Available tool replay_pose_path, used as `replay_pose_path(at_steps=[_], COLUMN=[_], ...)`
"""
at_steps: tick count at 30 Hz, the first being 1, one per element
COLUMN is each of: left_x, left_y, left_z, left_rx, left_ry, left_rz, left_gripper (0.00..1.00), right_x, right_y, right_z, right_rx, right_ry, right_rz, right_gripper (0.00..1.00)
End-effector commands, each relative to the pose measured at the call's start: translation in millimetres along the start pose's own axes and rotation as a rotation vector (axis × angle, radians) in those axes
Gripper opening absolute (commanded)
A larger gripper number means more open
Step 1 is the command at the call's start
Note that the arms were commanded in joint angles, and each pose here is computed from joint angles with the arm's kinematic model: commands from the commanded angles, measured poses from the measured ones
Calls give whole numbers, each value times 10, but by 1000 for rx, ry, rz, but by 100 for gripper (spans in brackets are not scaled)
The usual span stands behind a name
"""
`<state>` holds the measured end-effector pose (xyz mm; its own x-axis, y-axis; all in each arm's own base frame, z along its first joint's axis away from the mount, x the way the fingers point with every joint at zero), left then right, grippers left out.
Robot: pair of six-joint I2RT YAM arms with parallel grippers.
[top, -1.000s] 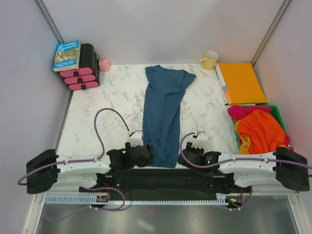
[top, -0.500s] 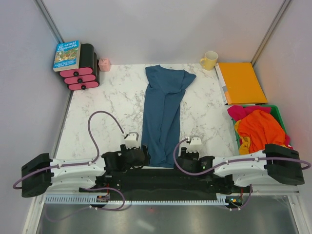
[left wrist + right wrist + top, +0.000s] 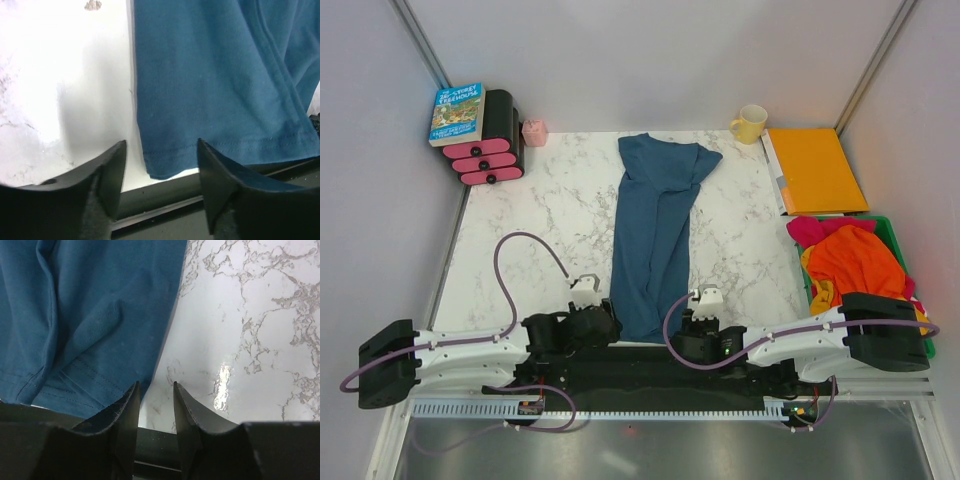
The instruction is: Fold and stack the t-shirts
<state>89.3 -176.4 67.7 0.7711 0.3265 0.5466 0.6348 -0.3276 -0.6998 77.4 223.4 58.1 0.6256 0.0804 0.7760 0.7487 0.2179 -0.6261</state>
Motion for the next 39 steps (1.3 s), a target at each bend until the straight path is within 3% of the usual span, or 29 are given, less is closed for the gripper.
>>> replay_pose_path(at_steps=[1, 2, 6, 8, 12, 14, 30, 36, 39], left_x=[-144, -150, -138, -142, -155, -157, -172, -159, -154], left_y=[-16, -14, 5, 13, 28, 31, 55, 43, 37], left_z=[184, 184, 164, 156, 179, 180, 131, 117, 120], left_rx=[62, 65, 78, 84, 99, 97, 95, 81, 79], left_ry=[-24, -23, -15, -11, -12, -15, 5, 8, 8], left_rz=[69, 69, 63, 66, 66, 65, 67, 61, 59], left_gripper=[60, 58, 21, 14, 11, 2, 2, 2, 2], right_x=[118, 116, 82, 70, 63, 68, -151, -291, -317], right_y=[-28, -26, -24, -30, -46, -67, -23, -16, -36], right_z=[86, 83, 72, 64, 38, 35, 244, 127, 50], right_rx=[12, 9, 10, 12, 13, 16, 25, -5, -22], right_ry=[58, 59, 57, 61, 67, 72, 49, 69, 87], right_rz=[-51, -52, -44, -45, -49, -51, -2, 53, 60], right_gripper=[40, 41, 40, 40, 41, 41, 45, 38, 26])
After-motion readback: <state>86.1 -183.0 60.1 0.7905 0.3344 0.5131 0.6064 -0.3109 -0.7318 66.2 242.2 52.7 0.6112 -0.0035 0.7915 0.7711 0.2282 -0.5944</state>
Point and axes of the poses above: each gripper's point midway between its finger pads, its own y axis out along the fingers, its own z axis along the line the jaws close on, x = y × z, the point moved 6 cm from there along -y, back along the fingers, and after that the axes turned 9 degrees about -y, right-handed, at the moved point
